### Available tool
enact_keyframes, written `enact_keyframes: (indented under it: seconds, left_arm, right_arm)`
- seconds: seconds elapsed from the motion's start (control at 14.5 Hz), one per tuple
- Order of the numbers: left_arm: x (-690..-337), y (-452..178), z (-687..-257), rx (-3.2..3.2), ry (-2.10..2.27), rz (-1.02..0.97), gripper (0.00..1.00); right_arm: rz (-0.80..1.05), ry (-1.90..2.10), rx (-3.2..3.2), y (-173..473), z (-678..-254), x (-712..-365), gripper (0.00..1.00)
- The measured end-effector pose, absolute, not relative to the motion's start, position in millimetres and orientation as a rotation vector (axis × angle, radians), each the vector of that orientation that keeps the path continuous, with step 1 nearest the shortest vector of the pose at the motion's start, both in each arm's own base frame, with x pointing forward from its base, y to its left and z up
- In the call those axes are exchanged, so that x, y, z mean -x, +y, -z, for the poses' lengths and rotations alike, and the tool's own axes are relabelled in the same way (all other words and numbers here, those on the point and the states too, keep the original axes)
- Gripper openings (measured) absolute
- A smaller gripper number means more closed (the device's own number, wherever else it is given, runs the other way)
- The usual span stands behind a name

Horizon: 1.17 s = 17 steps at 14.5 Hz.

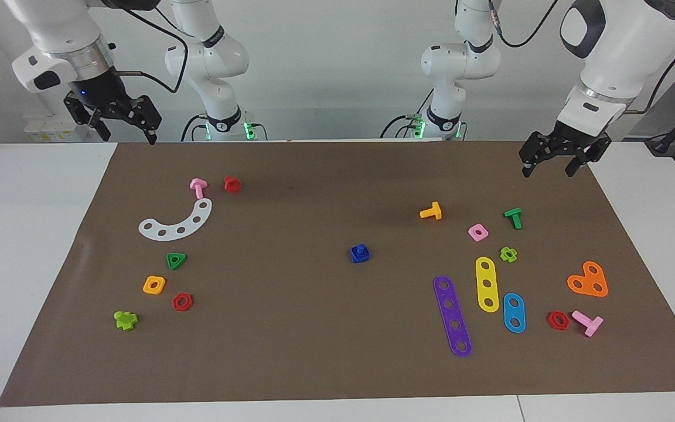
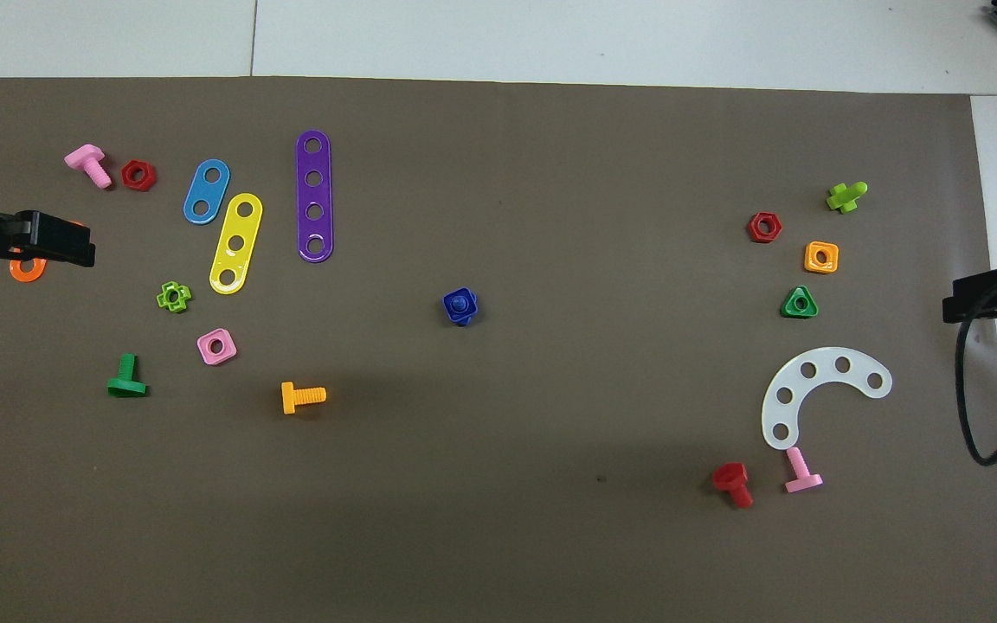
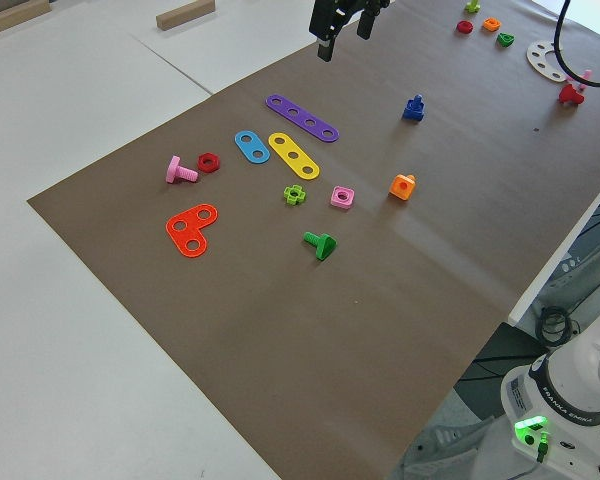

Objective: Unscrew and place screws in storage area

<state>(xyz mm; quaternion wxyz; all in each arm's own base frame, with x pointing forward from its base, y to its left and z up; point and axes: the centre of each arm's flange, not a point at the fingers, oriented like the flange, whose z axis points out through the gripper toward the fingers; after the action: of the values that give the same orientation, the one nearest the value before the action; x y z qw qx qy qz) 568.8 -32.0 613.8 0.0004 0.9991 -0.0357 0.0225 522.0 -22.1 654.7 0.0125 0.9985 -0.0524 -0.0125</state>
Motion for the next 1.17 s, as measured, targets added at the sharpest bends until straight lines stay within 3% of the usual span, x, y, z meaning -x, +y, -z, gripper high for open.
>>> enact_keyframes:
  seconds: [0.62, 0.89, 1.17]
  left_arm:
    - [-565, -53, -600, -3.13, -0.17, -0.029, 1.0]
    - [-565, -129, -571, -3.108, -0.113, -0.005, 1.0]
    - [-581, -227, -510, -3.071, 0.004, -0.061, 1.0]
  right_arm:
    - [0.039, -0.163, -3.112, -22, -655, -522, 1.0]
    - [0.039, -0.163, -3.112, -22, -655, -522, 1.0]
    - [0.039, -0.163, -3.112, -22, -655, -522, 1.0]
